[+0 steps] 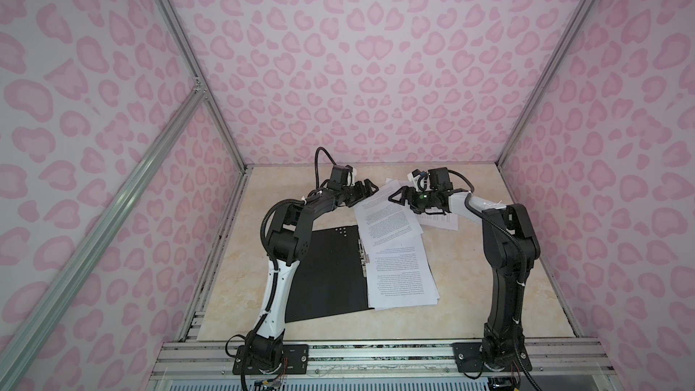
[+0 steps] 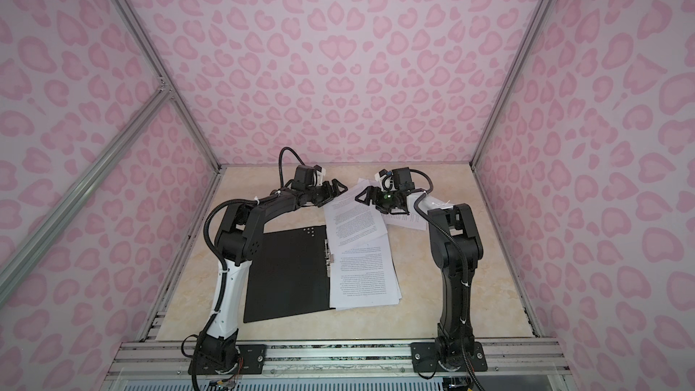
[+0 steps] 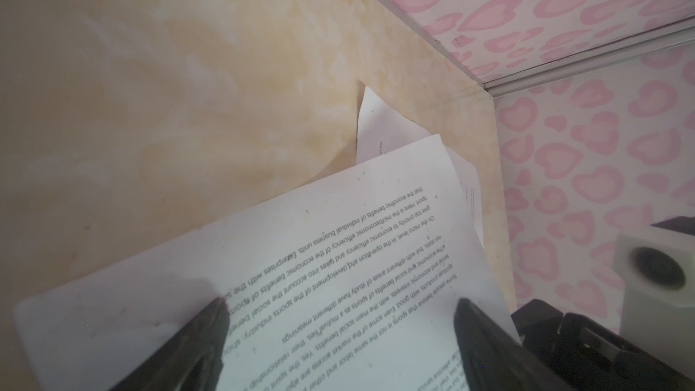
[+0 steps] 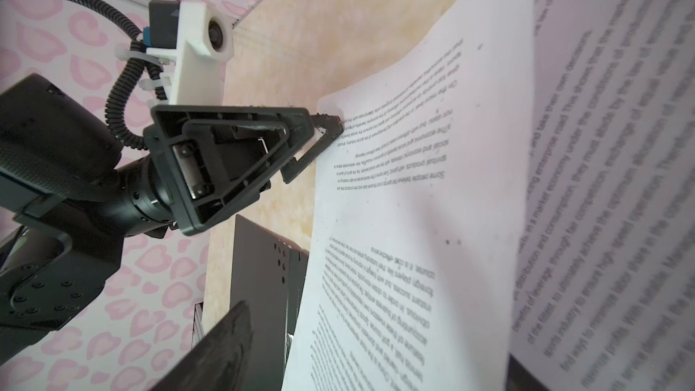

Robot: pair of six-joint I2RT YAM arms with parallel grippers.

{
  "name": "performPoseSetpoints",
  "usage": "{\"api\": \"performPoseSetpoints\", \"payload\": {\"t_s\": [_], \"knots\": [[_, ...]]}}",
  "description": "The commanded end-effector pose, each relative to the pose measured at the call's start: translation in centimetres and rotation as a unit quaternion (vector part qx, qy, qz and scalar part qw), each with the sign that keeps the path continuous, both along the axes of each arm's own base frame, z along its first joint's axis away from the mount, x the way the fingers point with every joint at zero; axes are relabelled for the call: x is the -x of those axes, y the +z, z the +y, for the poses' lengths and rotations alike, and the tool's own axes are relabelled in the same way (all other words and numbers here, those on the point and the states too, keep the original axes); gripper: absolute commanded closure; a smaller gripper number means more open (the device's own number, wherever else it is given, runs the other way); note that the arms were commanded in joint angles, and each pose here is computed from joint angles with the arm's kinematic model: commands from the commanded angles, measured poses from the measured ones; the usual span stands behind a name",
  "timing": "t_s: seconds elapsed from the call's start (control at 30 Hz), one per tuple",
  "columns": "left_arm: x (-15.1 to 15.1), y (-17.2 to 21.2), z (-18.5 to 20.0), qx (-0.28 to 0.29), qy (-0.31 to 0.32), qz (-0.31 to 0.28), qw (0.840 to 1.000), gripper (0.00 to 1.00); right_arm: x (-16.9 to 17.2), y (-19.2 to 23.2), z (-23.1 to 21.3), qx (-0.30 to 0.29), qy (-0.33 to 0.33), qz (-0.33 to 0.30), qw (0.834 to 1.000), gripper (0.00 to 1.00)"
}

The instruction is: Put the files into the folder

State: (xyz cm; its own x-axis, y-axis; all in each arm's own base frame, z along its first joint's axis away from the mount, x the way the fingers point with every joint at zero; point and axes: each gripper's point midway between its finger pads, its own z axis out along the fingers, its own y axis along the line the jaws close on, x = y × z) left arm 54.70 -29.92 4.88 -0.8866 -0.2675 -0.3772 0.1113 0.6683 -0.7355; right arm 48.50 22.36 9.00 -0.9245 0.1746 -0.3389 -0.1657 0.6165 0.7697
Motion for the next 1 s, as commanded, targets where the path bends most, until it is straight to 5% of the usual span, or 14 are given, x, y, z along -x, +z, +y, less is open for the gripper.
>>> {"api": "performPoseSetpoints", "payload": {"t_s": [0.0, 0.17, 0.3, 0.5, 0.6, 0.73, 0.9, 0.97], "knots": [[2.7, -3.2, 1.1, -0.033, 0.002, 0.082, 0.996, 0.05, 0.1, -1.0, -0.1, 0.004, 0.006, 0.015, 1.000, 0.28], [2.5, -2.7, 1.2, -0.030, 0.001, 0.077, 0.997, 0.05, 0.0, -2.4, -0.6, 0.014, -0.003, 0.032, 0.999, 0.53], [1.9, -0.3, 1.1, -0.024, -0.010, 0.049, 0.998, 0.05, -0.6, -1.3, -0.5, 0.013, -0.005, 0.022, 1.000, 0.97], [0.9, 11.2, 0.7, -0.033, -0.047, -0.126, 0.990, 0.04, -0.9, 0.2, -0.5, 0.016, -0.018, 0.010, 1.000, 1.00], [1.2, 17.7, 1.3, -0.066, -0.045, -0.253, 0.964, 0.03, -1.3, 1.1, -0.4, 0.003, -0.026, 0.004, 1.000, 1.00], [2.7, 25.4, 2.9, -0.096, -0.014, -0.406, 0.909, 0.01, -1.5, 3.2, 0.2, -0.016, -0.031, -0.008, 0.999, 1.00], [5.6, 30.0, 6.6, -0.114, 0.072, -0.512, 0.848, 0.02, -0.8, 5.0, 0.5, -0.035, -0.039, -0.019, 0.998, 1.00], [7.8, 31.6, 8.5, -0.104, 0.111, -0.562, 0.813, 0.02, -0.4, 5.9, 0.8, -0.040, -0.038, -0.025, 0.998, 1.00]]}}
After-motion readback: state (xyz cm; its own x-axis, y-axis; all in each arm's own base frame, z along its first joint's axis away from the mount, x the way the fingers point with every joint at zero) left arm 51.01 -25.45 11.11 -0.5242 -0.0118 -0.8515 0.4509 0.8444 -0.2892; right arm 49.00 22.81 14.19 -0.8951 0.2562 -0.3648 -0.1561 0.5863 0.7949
